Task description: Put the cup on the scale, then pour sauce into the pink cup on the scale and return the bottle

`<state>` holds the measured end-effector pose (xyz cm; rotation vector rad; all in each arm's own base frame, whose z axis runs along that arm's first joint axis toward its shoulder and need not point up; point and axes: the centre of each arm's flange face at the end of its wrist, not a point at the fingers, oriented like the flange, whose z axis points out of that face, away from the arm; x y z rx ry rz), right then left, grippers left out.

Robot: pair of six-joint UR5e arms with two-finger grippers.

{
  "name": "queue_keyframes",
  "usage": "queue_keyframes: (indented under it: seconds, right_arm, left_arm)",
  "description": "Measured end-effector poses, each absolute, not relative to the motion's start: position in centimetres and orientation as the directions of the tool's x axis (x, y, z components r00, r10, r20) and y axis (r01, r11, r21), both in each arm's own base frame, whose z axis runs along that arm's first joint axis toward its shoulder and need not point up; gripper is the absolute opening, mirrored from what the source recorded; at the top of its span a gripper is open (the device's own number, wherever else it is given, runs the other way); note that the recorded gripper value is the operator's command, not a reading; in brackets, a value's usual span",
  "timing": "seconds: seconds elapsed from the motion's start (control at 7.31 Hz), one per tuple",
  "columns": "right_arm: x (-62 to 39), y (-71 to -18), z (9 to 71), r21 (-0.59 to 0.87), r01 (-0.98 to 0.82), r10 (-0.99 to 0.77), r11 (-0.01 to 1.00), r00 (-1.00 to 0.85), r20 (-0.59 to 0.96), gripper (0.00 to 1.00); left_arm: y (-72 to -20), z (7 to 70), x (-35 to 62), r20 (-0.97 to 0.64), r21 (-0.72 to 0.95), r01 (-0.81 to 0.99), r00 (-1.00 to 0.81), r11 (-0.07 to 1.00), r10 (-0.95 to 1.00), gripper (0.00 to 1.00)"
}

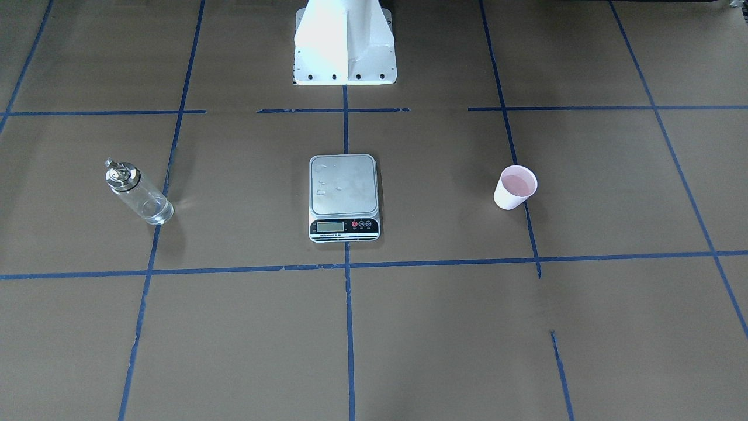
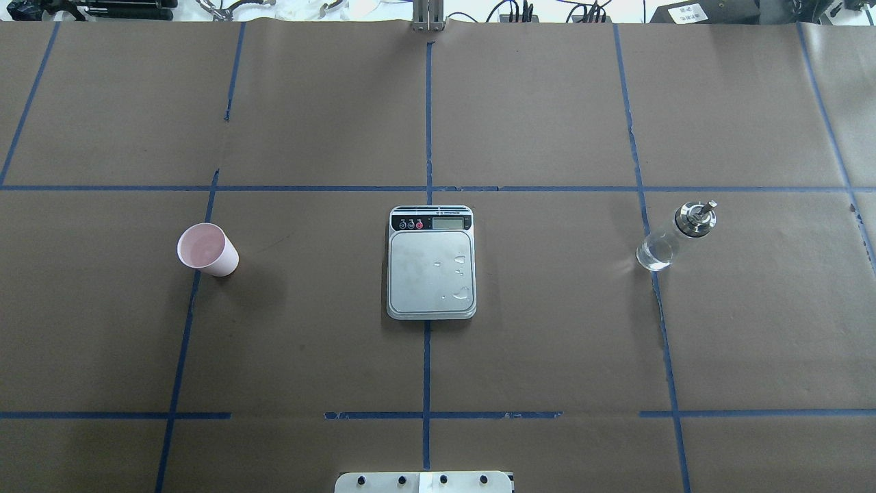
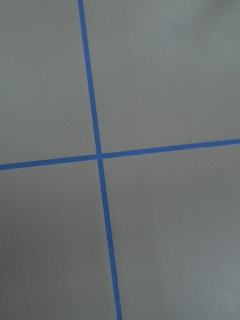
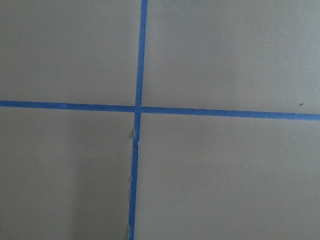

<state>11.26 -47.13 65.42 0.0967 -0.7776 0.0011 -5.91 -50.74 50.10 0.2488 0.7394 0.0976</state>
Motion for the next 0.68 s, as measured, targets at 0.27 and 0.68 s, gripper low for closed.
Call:
queue_keyframes:
  seconds: [0.27,0.68]
  right_arm:
    - [11.2,-47.2,65.1,0.092,-0.037,-0.038,0.995,0.707,0.706,1.0]
    - [10.7,-47.1,64.7,0.091,-0.042,-0.041,0.995,0.656,0.753,1.0]
  left_arm:
    - [-50.9,45.9,-4.0,-0.656,0.359,-0.03,0.703,0.933,0.275,1.0]
    - [-51.4,41.7,0.1,-0.786,0.333,0.03,0.56,0.943,0.26,1.0]
